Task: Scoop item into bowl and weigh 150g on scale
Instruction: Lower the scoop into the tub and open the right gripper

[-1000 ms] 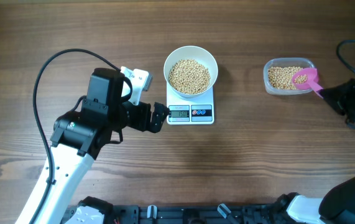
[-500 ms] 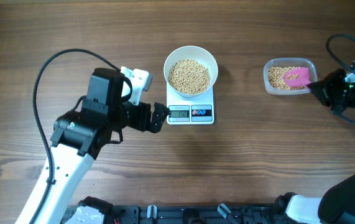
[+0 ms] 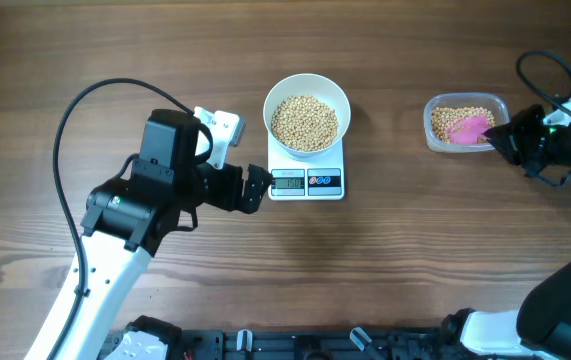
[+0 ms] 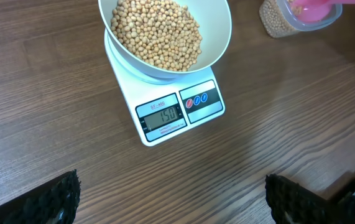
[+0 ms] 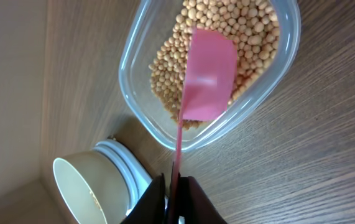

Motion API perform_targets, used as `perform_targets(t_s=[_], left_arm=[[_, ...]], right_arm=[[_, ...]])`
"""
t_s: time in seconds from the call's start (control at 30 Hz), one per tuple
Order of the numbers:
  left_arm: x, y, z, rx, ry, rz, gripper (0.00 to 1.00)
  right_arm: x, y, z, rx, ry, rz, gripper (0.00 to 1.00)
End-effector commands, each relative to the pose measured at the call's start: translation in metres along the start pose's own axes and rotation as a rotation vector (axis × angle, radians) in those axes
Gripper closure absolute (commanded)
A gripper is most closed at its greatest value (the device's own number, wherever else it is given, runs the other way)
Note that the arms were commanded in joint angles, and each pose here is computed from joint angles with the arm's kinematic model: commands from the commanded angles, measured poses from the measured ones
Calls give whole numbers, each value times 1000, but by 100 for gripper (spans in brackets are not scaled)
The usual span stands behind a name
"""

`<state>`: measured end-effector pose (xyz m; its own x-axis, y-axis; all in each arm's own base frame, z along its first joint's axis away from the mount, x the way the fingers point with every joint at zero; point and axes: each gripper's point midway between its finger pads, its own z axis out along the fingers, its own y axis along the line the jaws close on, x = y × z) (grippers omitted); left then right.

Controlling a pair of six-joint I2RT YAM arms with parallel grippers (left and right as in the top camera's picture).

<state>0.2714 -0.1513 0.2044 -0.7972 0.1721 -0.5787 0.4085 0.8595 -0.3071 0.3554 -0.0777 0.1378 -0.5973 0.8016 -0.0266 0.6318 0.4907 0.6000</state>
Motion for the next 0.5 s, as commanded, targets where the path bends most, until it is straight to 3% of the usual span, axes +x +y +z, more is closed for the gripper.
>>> perform_targets(t_s=[0.0,0.07,0.2,0.3,0.33,0.37,0.4,0.47], left_arm=[[-2,0,-2,6,-10,-7,0],[-2,0,-2,6,-10,-7,0],[-2,0,-2,6,-10,-7,0],[-2,0,-2,6,-10,-7,0],[-2,0,-2,6,-10,-7,0],[-2,0,-2,6,-10,-7,0],[-2,0,-2,6,-10,-7,0],[-2,0,-2,6,-10,-7,0]], right_arm=[[-2,-5,8,18,11,9,89],[-2,-6,9,19,15,8,88],[-2,-6,9,20,15,4,69],[0,-6,9,22,21,-35,48],[1,-7,9,25,26,-52,37],[3,-8,9,28,32,-64,24],[4,-9,9,32,37,-65,2],[8,-11,8,40,53,-54,0]])
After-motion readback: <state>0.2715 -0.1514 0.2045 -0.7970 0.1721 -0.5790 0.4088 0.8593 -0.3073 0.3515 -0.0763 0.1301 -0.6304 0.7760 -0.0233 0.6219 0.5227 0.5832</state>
